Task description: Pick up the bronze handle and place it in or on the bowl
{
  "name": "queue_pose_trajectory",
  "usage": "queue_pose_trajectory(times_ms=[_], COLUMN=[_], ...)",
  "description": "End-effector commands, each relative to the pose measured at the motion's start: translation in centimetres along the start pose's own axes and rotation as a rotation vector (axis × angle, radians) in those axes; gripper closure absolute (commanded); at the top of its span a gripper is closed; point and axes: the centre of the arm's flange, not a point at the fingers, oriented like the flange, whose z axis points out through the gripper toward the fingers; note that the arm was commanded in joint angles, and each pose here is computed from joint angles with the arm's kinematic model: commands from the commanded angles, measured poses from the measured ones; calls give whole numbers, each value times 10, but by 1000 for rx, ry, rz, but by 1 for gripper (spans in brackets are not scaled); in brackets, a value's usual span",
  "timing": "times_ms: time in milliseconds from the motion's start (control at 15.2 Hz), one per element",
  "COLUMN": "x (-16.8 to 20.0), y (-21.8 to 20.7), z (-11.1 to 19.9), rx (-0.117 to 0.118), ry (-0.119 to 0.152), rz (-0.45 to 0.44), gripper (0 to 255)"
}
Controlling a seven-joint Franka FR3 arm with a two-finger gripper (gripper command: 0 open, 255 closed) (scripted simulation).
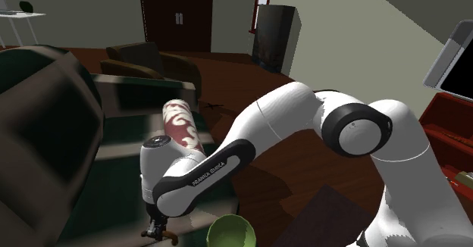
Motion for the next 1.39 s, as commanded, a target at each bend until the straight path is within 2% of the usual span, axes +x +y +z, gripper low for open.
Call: queue_pose_trajectory(times_ms=[0, 1122, 1320], x=[0, -1, -40], y=[-2, -14, -9], z=[-11, -96, -99], rx=[0, 0, 0], ry=[0, 0, 0], rz=[0, 0, 0], gripper=[255, 255, 255])
